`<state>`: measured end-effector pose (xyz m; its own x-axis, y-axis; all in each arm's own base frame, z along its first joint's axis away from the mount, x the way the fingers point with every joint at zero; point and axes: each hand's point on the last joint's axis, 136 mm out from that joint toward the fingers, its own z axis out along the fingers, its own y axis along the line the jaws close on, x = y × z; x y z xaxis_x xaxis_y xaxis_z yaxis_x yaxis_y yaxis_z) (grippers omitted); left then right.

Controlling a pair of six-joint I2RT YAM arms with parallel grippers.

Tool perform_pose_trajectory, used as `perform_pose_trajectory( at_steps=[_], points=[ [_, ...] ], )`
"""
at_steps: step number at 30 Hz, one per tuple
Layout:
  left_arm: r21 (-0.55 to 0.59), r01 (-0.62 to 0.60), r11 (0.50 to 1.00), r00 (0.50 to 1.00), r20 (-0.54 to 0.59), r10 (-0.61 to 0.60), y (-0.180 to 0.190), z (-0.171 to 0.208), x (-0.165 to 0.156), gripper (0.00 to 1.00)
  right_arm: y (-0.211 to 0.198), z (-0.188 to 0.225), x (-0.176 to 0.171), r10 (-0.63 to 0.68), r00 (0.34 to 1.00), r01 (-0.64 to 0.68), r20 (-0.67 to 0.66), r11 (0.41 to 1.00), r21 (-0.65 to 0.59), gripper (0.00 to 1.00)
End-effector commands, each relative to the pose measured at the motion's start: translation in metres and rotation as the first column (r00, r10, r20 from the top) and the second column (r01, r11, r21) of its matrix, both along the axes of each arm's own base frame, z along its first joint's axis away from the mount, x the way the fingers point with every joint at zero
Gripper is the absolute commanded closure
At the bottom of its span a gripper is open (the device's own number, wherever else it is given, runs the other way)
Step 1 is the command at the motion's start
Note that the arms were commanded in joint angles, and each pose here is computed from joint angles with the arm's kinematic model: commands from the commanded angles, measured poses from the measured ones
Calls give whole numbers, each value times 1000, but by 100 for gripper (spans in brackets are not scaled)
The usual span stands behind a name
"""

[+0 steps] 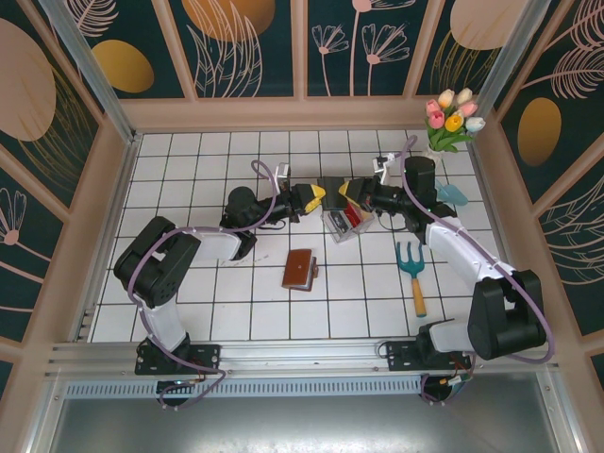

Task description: Put the credit cards into the card holder

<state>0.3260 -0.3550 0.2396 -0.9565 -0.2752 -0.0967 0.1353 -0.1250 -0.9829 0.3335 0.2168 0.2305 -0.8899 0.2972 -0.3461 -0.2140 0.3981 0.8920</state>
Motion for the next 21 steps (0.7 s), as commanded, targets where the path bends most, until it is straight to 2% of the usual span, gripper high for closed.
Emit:
perform_pose_trajectory(
  at_steps=[1, 5, 8, 10, 11, 13, 15, 18, 21],
  points=[
    [-77, 28, 997, 988, 154, -16, 3, 37, -14, 90, -19, -18, 8, -94, 995, 90, -36, 992, -84, 85],
    [21, -51, 998, 993, 109, 49, 11, 13, -5, 95, -42, -15, 16, -172, 985, 171, 10, 976, -132, 87],
    [116, -150, 982, 988, 53, 144, 31, -12, 4, 100, -57, -13, 21, -204, 977, 211, 60, 962, -175, 89],
    [218, -217, 951, 975, 9, 221, 50, -37, 11, 100, -58, -17, 23, -188, 976, 210, 111, 949, -234, 91],
    [294, -255, 921, 963, -9, 269, 61, -52, 13, 100, -54, -19, 24, -159, 976, 195, 146, 941, -278, 92],
    [431, -310, 848, 941, 10, 339, 80, -71, 14, 100, -49, -35, 28, -112, 976, 184, 187, 881, -435, 93],
    [528, -336, 780, 930, 55, 363, 92, -78, 14, 100, -36, -55, 31, -7, 978, 135, 207, 782, -609, 94],
    [571, -351, 742, 927, 102, 361, 99, -73, 11, 100, -22, -82, 35, 86, 978, 91, 189, 639, -764, 96],
    [564, -360, 743, 926, 121, 358, 101, -67, 9, 100, -15, -100, 42, 112, 980, 70, 167, 589, -805, 95]
  ],
)
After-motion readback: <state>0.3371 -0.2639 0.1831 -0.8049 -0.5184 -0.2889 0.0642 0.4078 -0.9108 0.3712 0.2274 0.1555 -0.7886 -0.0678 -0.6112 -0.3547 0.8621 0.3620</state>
